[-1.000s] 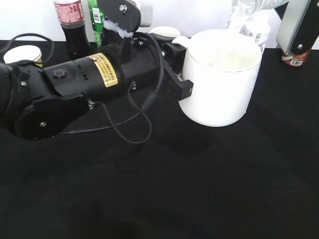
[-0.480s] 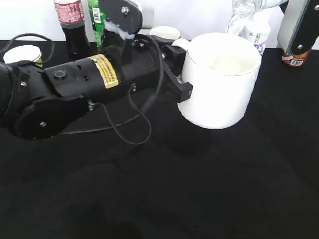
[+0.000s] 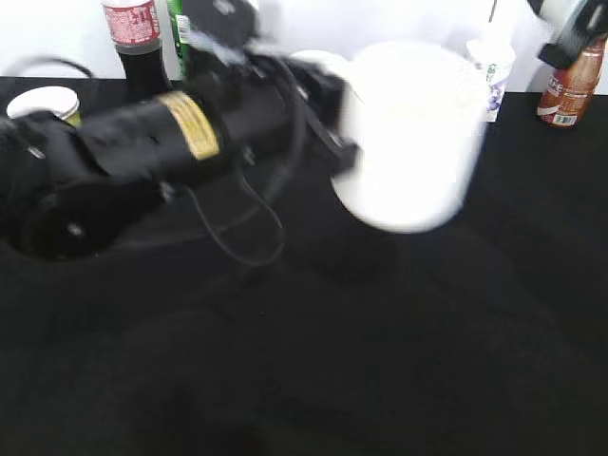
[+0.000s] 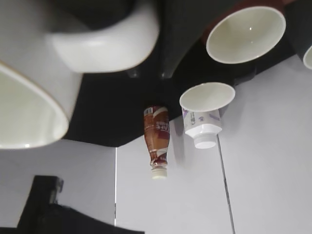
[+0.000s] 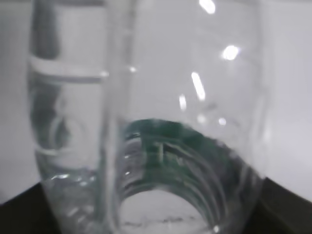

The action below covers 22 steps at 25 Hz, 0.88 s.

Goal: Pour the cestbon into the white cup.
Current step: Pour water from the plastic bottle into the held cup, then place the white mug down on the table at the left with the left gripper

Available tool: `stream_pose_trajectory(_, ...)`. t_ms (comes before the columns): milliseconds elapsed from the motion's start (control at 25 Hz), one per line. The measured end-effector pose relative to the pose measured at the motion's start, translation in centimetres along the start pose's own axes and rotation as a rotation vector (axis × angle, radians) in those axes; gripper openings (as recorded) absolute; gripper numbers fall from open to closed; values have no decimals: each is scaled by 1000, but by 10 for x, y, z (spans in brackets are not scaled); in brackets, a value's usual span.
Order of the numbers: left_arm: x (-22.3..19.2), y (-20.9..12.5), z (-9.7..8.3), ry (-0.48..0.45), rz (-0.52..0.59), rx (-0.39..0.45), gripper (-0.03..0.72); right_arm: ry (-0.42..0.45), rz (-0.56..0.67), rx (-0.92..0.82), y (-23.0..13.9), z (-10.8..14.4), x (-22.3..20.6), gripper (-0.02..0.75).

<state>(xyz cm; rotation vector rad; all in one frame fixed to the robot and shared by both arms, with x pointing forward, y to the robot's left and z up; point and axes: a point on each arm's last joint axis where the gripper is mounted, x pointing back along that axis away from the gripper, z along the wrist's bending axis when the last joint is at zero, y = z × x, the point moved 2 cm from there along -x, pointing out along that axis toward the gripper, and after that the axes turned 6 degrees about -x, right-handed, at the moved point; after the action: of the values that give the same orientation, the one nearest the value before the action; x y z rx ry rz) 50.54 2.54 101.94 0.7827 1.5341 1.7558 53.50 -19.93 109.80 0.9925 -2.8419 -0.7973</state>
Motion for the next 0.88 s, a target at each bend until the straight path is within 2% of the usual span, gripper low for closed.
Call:
stream_pose_trajectory(80,6,7,20,60,-21,5,67,4,12,-321,-1,1,0,490)
stream_pose_trajectory(160,15,12,48,153,-35,21,67,19,104,-563,-10,5,1,490)
stream_pose_trajectory(280,37,16,97,304,-16,25,67,18,271,-772,-26,13,4,490)
stream_pose_trajectory(360,51,12,126,393,0,25,67,-3,285,-835,-28,12,4,490)
stream_pose_trajectory(440,63,6,147,459,15,28,67,-33,293,-880,-30,10,4,489)
stream_pose_trajectory(520,60,-14,156,477,39,45,67,-60,335,-921,-34,10,6,489)
stream_pose_trajectory(600,51,-41,158,466,64,48,67,-89,366,-970,-39,10,6,489)
stream_pose_trajectory(680,46,-67,162,489,86,38,67,-86,385,-983,-43,14,5,489)
stream_pose_trajectory(800,38,-111,169,539,109,86,67,-77,408,-991,-48,20,3,489)
stream_pose_trajectory(880,27,-132,177,570,108,89,67,-80,410,-995,-48,20,3,489)
